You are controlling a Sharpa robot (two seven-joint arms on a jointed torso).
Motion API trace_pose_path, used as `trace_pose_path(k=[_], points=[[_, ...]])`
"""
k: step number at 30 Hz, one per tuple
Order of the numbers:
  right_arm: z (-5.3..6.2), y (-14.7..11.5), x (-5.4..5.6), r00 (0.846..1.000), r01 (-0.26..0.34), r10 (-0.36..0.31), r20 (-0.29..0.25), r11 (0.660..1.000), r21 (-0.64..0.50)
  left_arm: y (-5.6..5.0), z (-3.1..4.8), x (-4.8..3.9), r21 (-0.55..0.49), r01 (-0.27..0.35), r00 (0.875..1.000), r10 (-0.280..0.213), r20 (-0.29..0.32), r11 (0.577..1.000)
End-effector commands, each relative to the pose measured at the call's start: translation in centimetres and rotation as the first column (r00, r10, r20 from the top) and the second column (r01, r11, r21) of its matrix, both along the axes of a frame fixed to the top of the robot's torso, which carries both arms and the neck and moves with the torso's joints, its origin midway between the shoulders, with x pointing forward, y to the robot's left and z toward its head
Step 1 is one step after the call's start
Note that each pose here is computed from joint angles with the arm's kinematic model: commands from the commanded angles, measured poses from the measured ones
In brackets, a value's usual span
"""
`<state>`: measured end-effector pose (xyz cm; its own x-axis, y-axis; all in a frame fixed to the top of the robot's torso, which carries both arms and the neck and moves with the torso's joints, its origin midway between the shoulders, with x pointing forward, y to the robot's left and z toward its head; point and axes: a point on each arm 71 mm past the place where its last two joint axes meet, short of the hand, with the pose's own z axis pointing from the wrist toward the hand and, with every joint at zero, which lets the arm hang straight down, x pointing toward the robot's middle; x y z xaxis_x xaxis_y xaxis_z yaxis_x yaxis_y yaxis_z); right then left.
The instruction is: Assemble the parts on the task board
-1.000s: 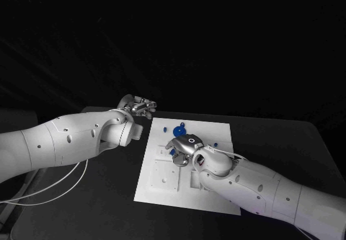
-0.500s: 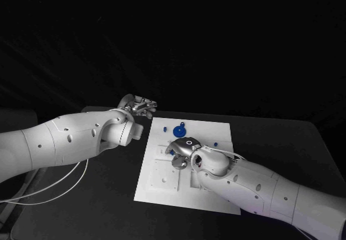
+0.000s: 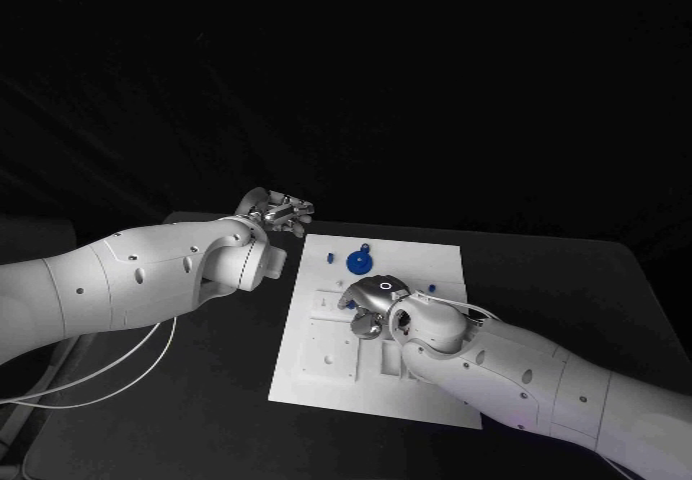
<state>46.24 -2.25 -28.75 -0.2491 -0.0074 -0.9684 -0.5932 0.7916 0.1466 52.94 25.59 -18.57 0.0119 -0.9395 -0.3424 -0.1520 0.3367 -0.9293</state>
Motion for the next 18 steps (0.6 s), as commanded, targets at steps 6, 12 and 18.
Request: trace_pose_path(k=[6,12,18], points=[[0.2,-1.1,-0.5,1.000,0.010,-0.010,-0.014,1.000,-0.007,0.1,0.09,0.02,-0.004,0.006,1.000,-0.006,0.001,1.000],[0.4,-2.0,-0.8,1.000,0.017,-0.017,-0.025,1.000,-0.009,0.3,0.08,0.01,-0.003,0.002,1.000,-0.002,0.000,1.000],[0.4,-3.2,-0.7,0.999,0.040,-0.041,-0.027,0.999,-0.015,0.4,0.06,-0.01,-0.002,-0.001,1.000,0.001,-0.001,1.000]])
